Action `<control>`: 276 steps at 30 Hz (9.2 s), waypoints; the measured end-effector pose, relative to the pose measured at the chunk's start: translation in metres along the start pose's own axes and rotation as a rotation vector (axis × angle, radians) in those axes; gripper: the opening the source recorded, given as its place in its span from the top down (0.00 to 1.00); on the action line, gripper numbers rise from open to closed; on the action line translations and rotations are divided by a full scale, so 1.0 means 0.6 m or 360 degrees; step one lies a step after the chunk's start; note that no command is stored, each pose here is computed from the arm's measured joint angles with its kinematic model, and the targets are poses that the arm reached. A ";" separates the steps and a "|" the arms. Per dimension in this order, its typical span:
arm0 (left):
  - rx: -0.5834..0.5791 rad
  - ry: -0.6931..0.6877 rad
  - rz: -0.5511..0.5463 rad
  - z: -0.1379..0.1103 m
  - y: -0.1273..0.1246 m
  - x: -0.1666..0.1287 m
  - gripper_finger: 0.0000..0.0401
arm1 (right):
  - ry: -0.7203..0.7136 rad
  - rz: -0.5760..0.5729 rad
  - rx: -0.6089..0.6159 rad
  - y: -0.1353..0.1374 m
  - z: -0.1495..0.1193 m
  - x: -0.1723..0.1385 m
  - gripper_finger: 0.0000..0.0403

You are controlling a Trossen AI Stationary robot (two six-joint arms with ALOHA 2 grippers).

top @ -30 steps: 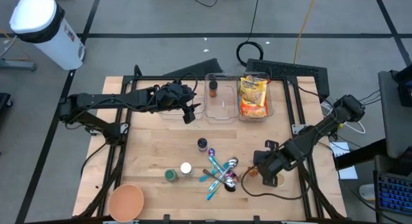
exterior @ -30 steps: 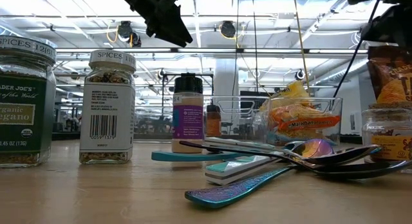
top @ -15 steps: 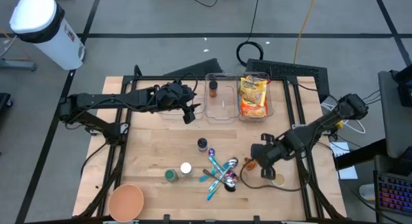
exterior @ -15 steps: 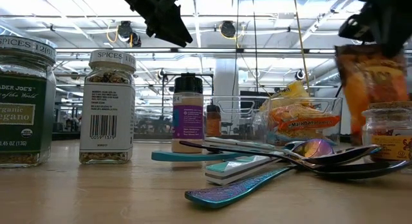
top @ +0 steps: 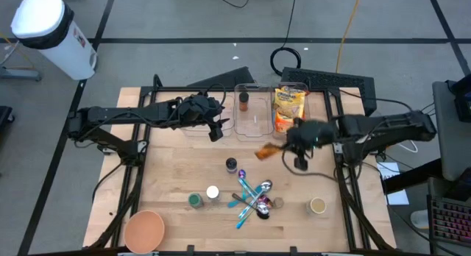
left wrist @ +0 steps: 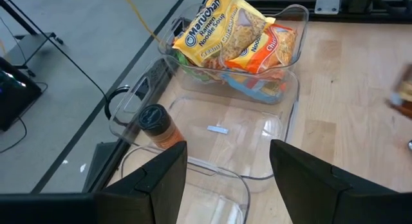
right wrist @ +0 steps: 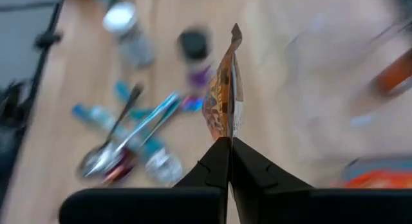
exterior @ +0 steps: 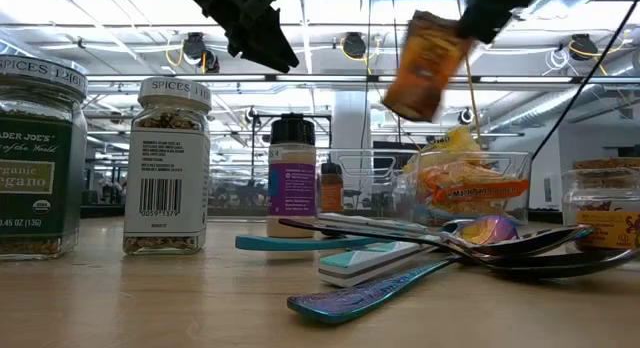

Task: Pick & Place Food Item
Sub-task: Put the orange seasoning pack into the middle transparent bin, then put the gold seasoning bottle into the middle transparent bin

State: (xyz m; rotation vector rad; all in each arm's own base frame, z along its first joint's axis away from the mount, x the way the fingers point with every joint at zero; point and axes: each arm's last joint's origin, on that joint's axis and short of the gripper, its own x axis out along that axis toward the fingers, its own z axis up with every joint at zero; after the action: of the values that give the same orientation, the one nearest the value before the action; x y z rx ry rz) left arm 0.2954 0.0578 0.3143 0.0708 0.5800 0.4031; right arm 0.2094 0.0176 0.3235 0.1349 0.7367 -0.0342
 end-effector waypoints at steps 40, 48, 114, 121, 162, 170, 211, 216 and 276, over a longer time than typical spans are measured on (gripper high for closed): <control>0.0053 0.0000 0.0005 0.000 0.000 0.000 0.43 | 0.0501 -0.0516 0.0128 -0.401 0.055 0.195 1.00; 0.0059 0.0000 0.0005 0.000 0.000 0.000 0.43 | 0.0486 -0.0503 0.0111 -0.394 0.059 0.190 0.93; -0.0059 -0.0015 0.0004 0.002 0.000 0.000 0.43 | 0.1138 -0.0190 0.0947 0.199 -0.096 0.010 0.18; -0.0099 -0.0015 0.0004 0.002 0.000 0.000 0.43 | 0.1194 -0.0137 0.0992 0.213 -0.138 0.034 0.18; -0.0186 -0.0086 0.0005 0.009 0.001 0.000 0.43 | 0.0306 0.0125 0.0596 0.164 -0.108 0.006 0.33; -0.0188 -0.0086 0.0005 0.009 0.001 0.000 0.43 | -0.0364 0.0024 0.0145 0.089 -0.026 -0.021 0.33; -0.0078 -0.0038 0.0006 0.004 0.000 0.000 0.43 | 0.1145 -0.0204 -0.0035 -0.322 0.141 0.232 0.33; -0.0083 -0.0034 0.0004 0.004 0.000 0.000 0.43 | 0.1172 -0.0176 -0.0088 -0.324 0.126 0.242 0.32; -0.0083 -0.0030 0.0001 0.003 0.000 0.000 0.43 | 0.1147 -0.0325 -0.0247 -0.296 0.076 0.250 0.12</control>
State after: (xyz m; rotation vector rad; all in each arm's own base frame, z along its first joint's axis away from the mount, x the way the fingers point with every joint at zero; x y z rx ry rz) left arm 0.2964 0.0579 0.3158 0.0246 0.5506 0.4174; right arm 0.3371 -0.1618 0.2364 -0.0859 1.4669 -0.1269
